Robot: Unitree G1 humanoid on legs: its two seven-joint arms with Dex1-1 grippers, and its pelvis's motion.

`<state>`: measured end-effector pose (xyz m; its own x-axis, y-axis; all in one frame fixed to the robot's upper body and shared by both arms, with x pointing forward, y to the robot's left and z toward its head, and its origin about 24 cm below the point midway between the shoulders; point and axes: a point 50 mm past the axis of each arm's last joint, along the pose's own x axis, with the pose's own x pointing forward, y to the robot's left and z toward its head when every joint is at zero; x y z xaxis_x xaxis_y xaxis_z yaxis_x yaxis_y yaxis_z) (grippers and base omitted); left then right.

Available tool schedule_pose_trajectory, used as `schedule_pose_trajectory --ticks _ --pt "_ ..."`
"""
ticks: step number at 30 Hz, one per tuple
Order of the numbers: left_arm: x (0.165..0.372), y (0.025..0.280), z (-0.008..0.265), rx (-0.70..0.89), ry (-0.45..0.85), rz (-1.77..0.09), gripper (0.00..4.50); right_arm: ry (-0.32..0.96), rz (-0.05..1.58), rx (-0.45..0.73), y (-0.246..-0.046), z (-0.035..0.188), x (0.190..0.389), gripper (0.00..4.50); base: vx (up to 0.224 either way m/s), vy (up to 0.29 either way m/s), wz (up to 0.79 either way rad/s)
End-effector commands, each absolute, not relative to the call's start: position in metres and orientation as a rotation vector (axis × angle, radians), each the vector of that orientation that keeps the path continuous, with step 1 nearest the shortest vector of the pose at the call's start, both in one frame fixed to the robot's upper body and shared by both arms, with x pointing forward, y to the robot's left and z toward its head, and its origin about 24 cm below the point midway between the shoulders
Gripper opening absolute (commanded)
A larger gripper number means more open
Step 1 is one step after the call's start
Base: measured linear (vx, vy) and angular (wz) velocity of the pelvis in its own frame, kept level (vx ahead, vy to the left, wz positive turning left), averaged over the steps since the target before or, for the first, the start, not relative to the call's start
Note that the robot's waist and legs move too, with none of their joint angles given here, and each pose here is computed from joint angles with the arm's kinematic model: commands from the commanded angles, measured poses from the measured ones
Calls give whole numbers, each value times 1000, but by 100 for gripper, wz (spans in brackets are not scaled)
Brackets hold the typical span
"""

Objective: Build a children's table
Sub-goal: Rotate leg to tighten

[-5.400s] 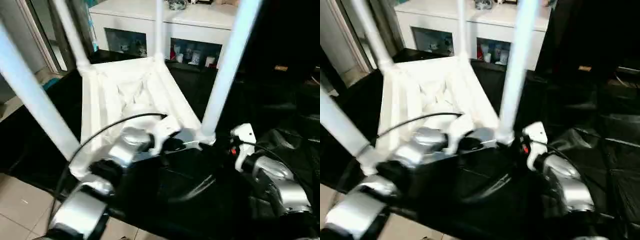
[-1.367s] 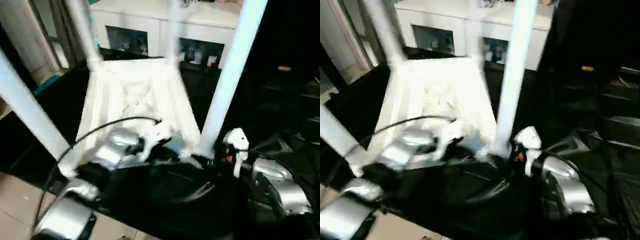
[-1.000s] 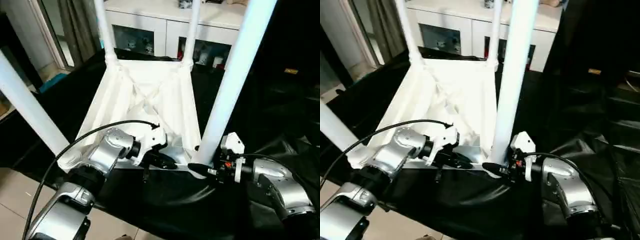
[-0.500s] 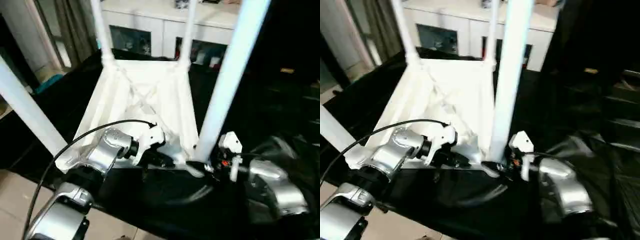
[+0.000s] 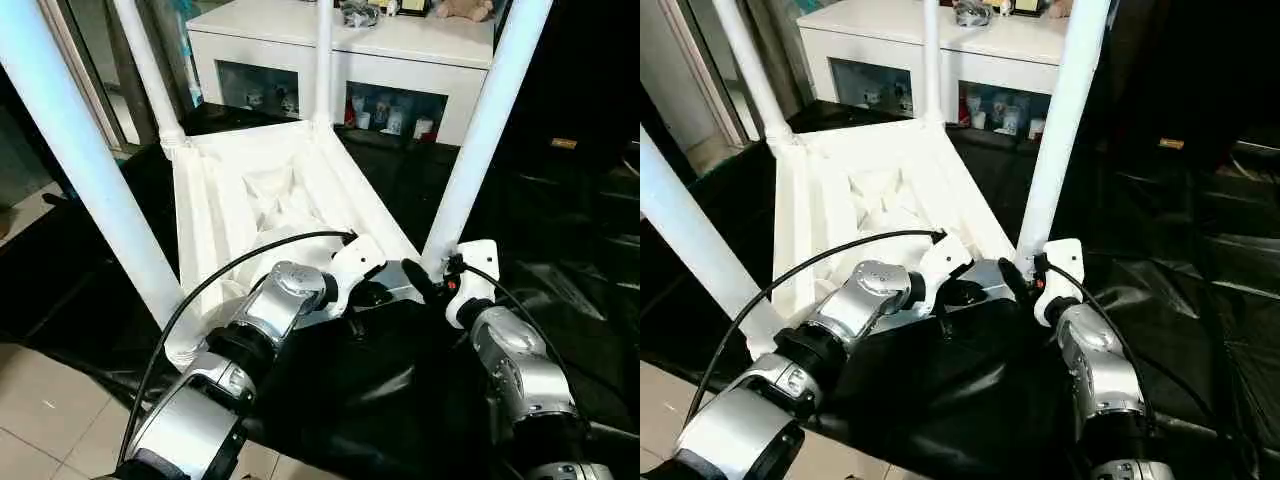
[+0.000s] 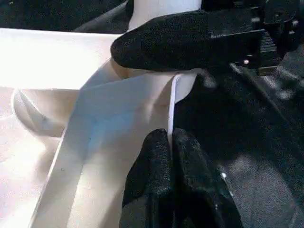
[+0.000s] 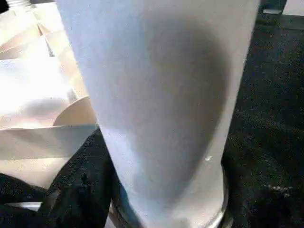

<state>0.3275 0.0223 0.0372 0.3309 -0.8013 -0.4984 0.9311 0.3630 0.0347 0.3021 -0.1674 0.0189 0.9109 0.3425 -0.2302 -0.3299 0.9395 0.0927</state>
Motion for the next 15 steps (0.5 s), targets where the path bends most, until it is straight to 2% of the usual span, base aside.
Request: schedule_pose_trajectory --ticks 1,2,4,8,15 --pt "323 22 23 370 506 -1142 0 265 556 85 -126 13 293 341 0 0 0" --pt "323 25 23 371 510 -1159 0 261 572 88 -128 15 294 370 0 0 0" --pt "321 29 23 376 515 -1198 0 265 614 60 -132 17 292 370 0 0 0" --pt "312 48 21 384 547 -1372 0 265 833 -54 -153 24 281 370 0 0 0" --pt "302 77 25 353 565 -1558 0 269 1002 -64 -175 38 270 370 0 0 0"
